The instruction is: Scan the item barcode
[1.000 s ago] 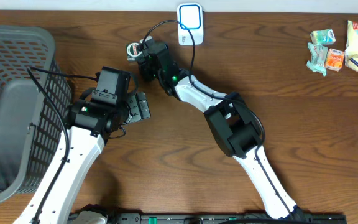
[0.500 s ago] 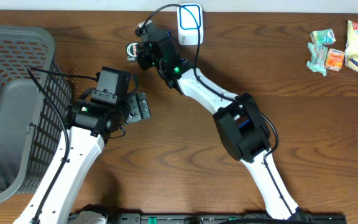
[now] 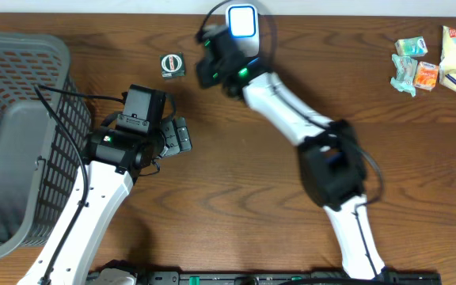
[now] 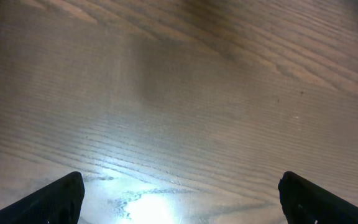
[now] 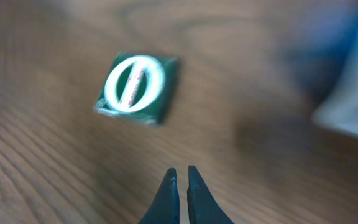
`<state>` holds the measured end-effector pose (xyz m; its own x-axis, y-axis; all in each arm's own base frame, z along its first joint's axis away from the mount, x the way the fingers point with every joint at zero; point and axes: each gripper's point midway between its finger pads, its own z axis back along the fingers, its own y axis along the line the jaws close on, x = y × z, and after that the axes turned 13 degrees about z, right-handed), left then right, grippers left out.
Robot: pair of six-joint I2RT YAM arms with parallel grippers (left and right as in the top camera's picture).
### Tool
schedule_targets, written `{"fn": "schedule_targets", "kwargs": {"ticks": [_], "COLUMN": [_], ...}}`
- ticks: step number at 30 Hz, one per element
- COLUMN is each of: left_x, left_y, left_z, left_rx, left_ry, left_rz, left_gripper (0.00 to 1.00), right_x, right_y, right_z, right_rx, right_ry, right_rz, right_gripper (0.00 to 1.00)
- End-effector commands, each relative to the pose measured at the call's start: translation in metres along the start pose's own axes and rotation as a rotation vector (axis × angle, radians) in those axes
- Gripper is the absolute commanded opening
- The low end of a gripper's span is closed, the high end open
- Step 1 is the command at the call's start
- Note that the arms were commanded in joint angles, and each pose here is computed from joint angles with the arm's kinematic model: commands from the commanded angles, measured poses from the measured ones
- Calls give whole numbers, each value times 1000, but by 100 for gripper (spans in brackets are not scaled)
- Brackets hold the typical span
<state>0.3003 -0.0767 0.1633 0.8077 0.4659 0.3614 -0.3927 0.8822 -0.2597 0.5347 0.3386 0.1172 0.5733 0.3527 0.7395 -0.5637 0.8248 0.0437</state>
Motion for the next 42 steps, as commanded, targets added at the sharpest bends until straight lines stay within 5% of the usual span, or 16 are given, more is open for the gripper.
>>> {"fn": "schedule_targets", "kwargs": {"ticks": [1,7,8,10,21,28,39,42], "left_x": [4,4,4,5,16,30,115,151], "left_y": [-2,-2,-2,-3,-34,-66,-42,-40], "left_z": [4,4,4,4,7,21,29,3], "left_rx": [-7,-7,-7,-12,-162,-308,-23,14], "left_ry": [-12,-12,-11,-17,-29,-49,152,112], "left_rz": [3,3,3,4,181,29,-22,4], "left_gripper": [98,98,98,97,98,90,94,87], "right_x": [48,14,3,-19,-81,-90,-90,-89], "right_y": [-60,-168,-183,-209,-289,-307,-306,-306], "right_z": [81,151,157,168,212,223,222,222], "right_rx": [-158,-422,-448,-481,-585,-613,-612,-611], "right_ry": [-82,48,79,145,271,272,271,271], "right_rz": [-70,-187,-208,-253,-414,-448,-447,-446], "right_gripper": [1,7,30,99,99,99,99,99]}}
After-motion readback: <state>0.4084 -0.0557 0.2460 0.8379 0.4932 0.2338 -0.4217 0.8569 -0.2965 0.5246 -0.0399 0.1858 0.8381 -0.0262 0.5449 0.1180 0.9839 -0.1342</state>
